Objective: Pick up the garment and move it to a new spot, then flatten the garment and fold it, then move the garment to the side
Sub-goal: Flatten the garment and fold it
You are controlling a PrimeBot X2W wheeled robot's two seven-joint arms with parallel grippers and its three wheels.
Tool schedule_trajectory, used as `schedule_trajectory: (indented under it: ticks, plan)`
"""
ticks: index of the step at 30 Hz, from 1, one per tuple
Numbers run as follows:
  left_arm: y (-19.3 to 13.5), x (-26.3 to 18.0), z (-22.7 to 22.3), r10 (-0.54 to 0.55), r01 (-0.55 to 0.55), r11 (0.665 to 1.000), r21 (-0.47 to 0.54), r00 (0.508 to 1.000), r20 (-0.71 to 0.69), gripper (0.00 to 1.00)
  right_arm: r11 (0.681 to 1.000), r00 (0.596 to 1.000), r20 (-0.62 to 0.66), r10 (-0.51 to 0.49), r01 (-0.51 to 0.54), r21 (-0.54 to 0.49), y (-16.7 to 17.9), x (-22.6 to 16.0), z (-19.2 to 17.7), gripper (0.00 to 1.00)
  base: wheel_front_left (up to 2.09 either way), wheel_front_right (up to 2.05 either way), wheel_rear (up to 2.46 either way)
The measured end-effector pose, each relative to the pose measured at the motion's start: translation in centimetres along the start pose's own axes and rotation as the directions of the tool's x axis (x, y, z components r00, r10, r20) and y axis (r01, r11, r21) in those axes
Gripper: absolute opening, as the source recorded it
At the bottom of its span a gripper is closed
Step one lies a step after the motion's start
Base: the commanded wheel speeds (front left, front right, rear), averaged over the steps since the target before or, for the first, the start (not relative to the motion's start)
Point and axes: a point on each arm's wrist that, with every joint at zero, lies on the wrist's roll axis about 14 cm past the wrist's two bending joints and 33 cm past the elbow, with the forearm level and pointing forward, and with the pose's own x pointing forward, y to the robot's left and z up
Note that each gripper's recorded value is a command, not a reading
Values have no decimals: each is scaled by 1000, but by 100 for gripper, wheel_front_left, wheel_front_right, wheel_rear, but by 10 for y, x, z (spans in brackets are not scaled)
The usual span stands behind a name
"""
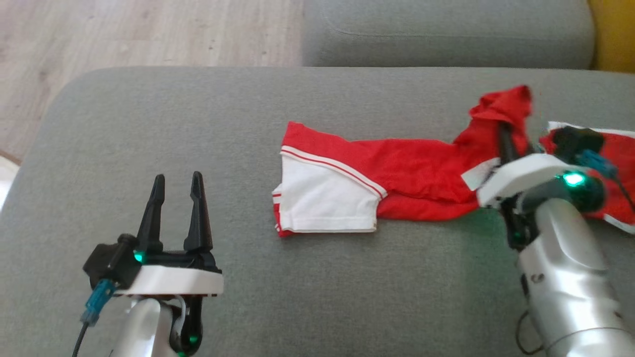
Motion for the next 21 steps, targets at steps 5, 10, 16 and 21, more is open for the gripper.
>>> schedule_trajectory:
  ticks: [5, 10, 16, 21]
  plan:
    - [12, -7, 6, 37, -37, 999, 1, 999, 14, 100, 983, 982, -42, 184, -183, 19, 65, 9, -6, 0, 0, 0, 0]
    - [21, -14, 3, 69, -69, 998, -1, 998, 3, 100, 955, 949, -104, 297, -296, 31, 107, 13, -27, 0, 0, 0, 0]
    - [38, -23, 1, 124, -124, 992, -2, 992, -9, 100, 920, 896, -208, 391, -388, 58, 144, 13, -66, 0, 0, 0, 0]
    - [47, -31, -3, 157, -157, 988, -2, 987, -23, 100, 899, 865, -249, 436, -430, 80, 164, 15, -85, 0, 0, 0, 0]
